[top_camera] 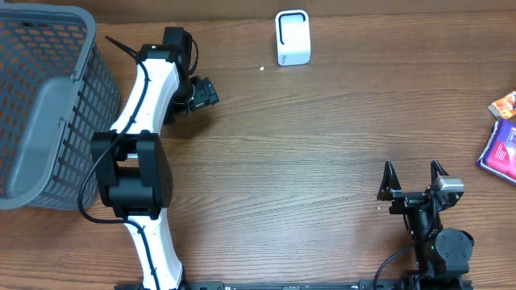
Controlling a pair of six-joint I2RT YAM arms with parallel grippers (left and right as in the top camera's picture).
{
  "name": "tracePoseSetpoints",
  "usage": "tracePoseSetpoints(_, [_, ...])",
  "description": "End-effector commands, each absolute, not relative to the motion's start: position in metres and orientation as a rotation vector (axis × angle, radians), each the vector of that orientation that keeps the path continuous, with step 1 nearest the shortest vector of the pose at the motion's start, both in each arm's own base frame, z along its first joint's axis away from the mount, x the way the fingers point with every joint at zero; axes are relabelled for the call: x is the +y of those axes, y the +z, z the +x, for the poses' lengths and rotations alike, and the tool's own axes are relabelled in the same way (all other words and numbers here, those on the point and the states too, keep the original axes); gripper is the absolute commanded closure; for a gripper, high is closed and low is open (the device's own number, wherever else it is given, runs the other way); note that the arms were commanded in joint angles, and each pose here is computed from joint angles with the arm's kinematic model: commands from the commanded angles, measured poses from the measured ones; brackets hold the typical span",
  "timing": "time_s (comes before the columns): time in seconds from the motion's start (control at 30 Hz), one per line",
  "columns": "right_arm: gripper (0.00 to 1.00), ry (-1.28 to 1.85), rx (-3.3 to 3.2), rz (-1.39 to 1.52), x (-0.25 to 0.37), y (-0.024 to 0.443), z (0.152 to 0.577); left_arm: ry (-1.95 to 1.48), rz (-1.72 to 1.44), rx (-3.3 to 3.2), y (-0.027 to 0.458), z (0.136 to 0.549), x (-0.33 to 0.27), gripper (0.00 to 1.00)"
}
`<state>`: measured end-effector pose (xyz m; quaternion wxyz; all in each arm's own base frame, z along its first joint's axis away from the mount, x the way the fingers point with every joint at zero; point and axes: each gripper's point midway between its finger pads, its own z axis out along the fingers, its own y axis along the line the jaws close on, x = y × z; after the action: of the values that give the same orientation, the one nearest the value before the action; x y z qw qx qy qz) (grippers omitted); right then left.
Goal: Scan the item barcode
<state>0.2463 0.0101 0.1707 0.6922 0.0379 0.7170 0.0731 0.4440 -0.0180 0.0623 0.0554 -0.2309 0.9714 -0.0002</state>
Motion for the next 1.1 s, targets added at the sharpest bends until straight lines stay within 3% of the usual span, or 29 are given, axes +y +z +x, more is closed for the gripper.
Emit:
tracePoseSetpoints(0.0, [0.0,0.138,1.596,0.067,0.0095,0.1693,0.2463,-0.004,-0.676,2.964,0.0586,0.4436,-0.0199,0.0])
tracePoseSetpoints(1.07, [0.0,0.069,1.595,-0.001,0.0091,0.1696,0.2463,-0.004,-0.676,2.964,0.0586,0.4436,-0.0199,0.0])
